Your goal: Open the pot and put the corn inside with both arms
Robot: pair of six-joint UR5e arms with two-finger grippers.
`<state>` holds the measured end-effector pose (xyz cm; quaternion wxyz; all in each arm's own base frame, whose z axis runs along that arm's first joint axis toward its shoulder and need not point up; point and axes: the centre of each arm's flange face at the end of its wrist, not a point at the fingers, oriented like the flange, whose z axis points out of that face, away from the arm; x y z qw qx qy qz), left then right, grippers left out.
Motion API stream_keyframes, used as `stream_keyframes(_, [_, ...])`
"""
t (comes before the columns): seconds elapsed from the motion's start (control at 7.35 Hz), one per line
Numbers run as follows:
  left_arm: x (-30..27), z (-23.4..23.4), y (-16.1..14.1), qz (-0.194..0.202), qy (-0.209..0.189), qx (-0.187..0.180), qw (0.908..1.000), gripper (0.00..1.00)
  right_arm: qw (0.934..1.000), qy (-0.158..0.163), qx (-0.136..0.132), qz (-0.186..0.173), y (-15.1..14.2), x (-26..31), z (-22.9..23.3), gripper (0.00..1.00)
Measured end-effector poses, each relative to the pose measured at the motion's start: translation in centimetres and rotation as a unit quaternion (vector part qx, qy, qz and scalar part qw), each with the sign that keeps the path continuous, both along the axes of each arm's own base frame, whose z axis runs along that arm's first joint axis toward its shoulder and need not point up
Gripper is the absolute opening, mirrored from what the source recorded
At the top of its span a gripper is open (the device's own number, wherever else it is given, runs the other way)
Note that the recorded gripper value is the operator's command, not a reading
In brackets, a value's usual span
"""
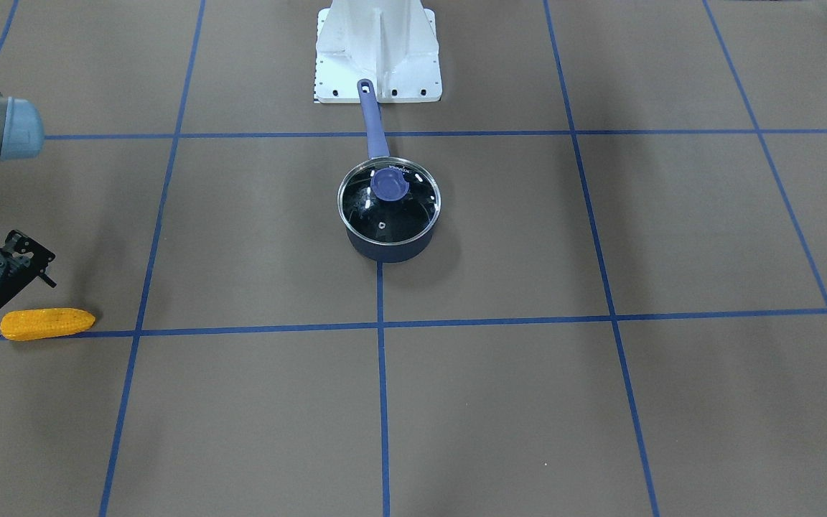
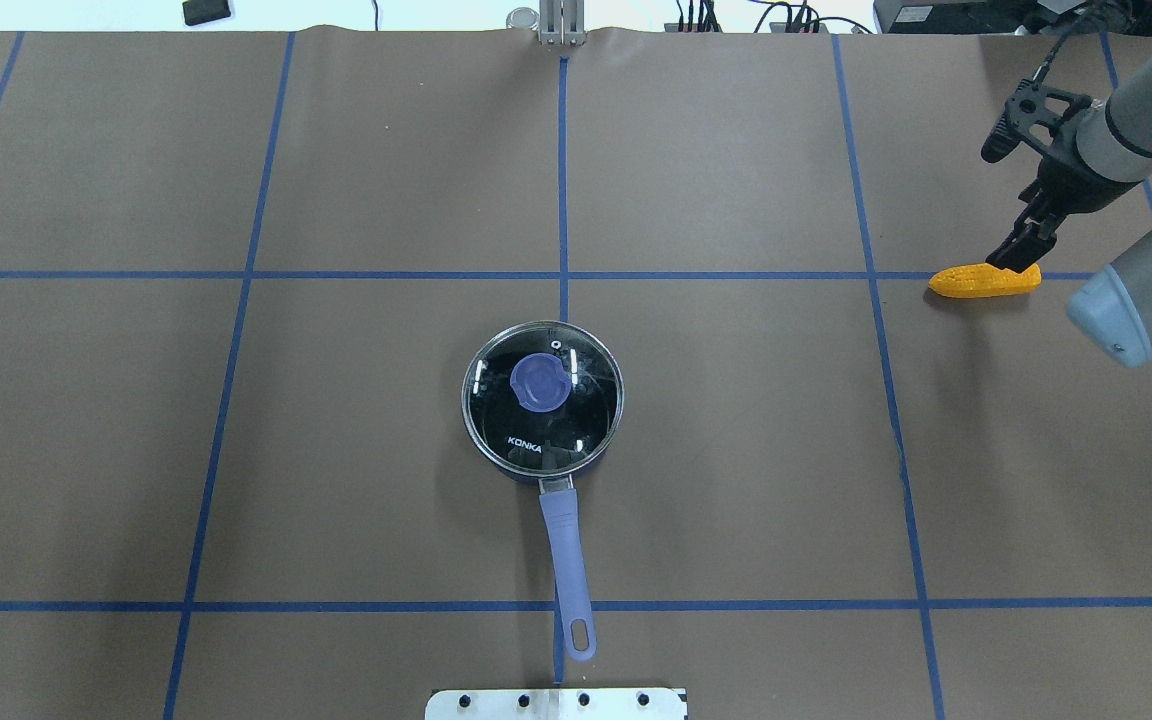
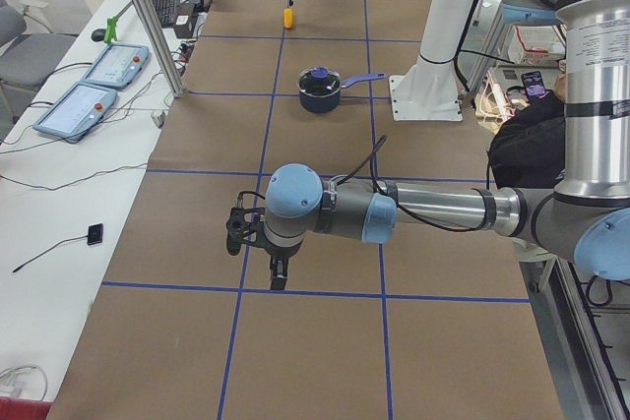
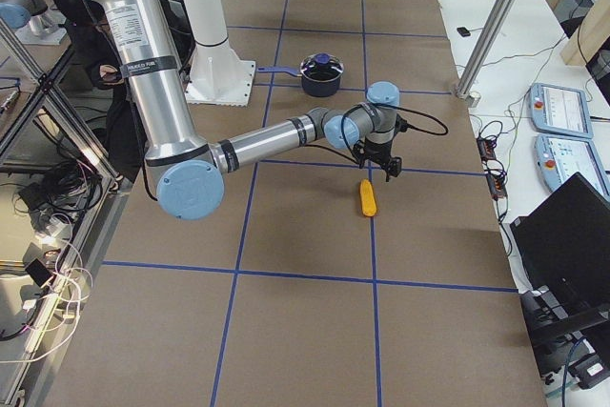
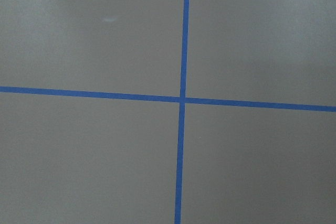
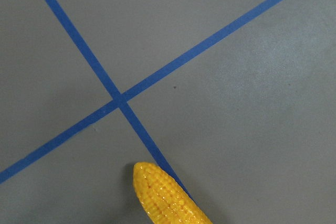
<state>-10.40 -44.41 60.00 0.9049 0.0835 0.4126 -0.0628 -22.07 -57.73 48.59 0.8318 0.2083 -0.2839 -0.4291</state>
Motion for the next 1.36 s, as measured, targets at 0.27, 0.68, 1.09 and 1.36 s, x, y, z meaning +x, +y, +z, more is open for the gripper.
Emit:
stream_keyframes(0.27, [0.0, 0.0, 0.0, 0.0, 0.0, 0.0, 1.0, 0.98, 0.9995, 0.018, 0.011, -0.024, 0.3, -1.0, 1.5, 1.0])
stream_keyframes(0.68, [0.0, 0.0, 0.0, 0.0, 0.0, 0.0, 1.0, 0.98, 0.9975, 0.027, 0.018, -0.063, -0.3, -3.7, 2.5, 1.0])
stream_keyframes(1.09, [1.2, -4.3, -1.6, -0.013, 0.009, -0.009, 0.9998, 0.98, 0.9967, 0.03, 0.011, -0.075, -1.0, -5.4, 3.1, 1.0])
stream_keyframes(1.36, [5.2, -12.4, -3.7, -0.019, 0.024, -0.04, 0.9987, 0.98, 0.9956, 0.035, 0.011, -0.086, -1.6, -5.9, 3.8, 1.0])
